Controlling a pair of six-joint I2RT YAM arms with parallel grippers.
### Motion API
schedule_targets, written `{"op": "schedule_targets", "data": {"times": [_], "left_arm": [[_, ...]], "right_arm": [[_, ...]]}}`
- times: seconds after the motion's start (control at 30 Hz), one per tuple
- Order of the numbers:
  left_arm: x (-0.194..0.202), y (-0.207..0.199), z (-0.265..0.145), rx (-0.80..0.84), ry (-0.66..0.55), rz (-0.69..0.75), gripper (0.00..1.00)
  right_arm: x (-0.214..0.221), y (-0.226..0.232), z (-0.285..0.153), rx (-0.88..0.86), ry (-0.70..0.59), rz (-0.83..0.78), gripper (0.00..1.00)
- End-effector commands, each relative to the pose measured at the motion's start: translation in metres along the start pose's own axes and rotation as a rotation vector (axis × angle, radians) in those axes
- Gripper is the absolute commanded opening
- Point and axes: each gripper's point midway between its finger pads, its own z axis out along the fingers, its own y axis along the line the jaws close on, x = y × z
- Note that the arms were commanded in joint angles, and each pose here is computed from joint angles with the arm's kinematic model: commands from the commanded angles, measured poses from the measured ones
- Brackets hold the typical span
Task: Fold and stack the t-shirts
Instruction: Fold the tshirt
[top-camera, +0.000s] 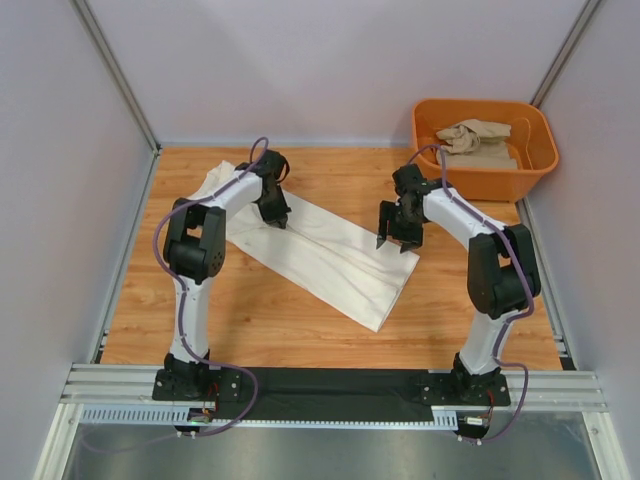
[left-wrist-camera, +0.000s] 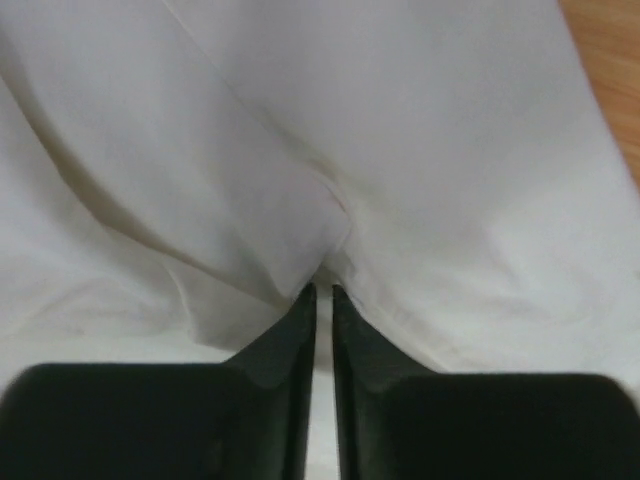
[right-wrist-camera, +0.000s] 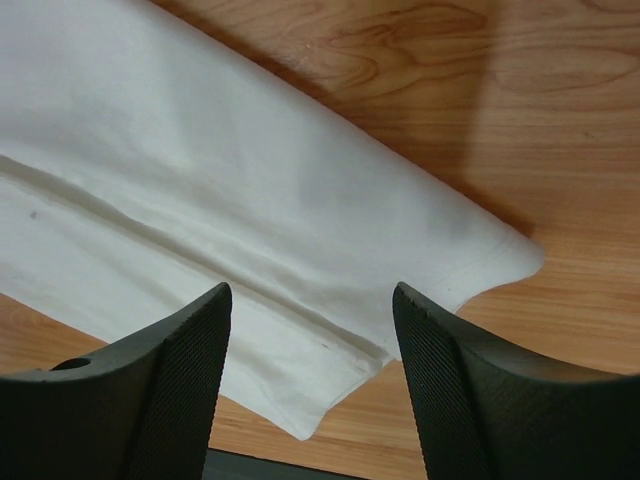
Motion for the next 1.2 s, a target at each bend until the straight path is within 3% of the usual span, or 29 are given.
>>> {"op": "schedule_targets", "data": {"times": [0.0, 0.13, 0.2, 0.3, 0.53, 0.7, 0.97, 1.17], "left_arm": [[-0.001, -0.003, -0.043, 0.009, -0.01, 0.066, 0.27], [-0.011, 0.012, -0.124, 0.014, -0.18, 0.069, 0.51], [-0.007, 0.023, -0.14, -0.001, -0.197, 0.062, 0.59], [0.004, 0.041, -0.148, -0.015, -0.181, 0.027, 0.63], [0.029, 0.071, -0.117, 0.005, -0.087, -0.047, 0.62], [0.001, 0.087, -0.076, -0.022, -0.079, -0.12, 0.63], [-0.046, 0.095, -0.028, -0.072, -0.03, -0.055, 0.63], [-0.057, 0.087, 0.0, -0.04, 0.053, 0.056, 0.63]], "right_arm": [[-0.014, 0.018, -0.006, -0.022, -0.036, -0.105, 0.68], [-0.01, 0.03, 0.002, -0.015, -0.033, -0.184, 0.72], [-0.007, 0.041, 0.003, -0.006, -0.045, -0.241, 0.82], [-0.006, 0.046, 0.005, 0.032, -0.057, -0.331, 0.91], [0.005, 0.065, 0.005, 0.038, -0.112, -0.534, 0.93], [0.008, 0.056, 0.027, 0.044, -0.095, -0.638, 0.94], [0.027, 0.034, 0.051, 0.123, -0.004, -0.578, 0.93], [0.076, 0.021, 0.059, 0.189, 0.079, -0.486, 0.93]]}}
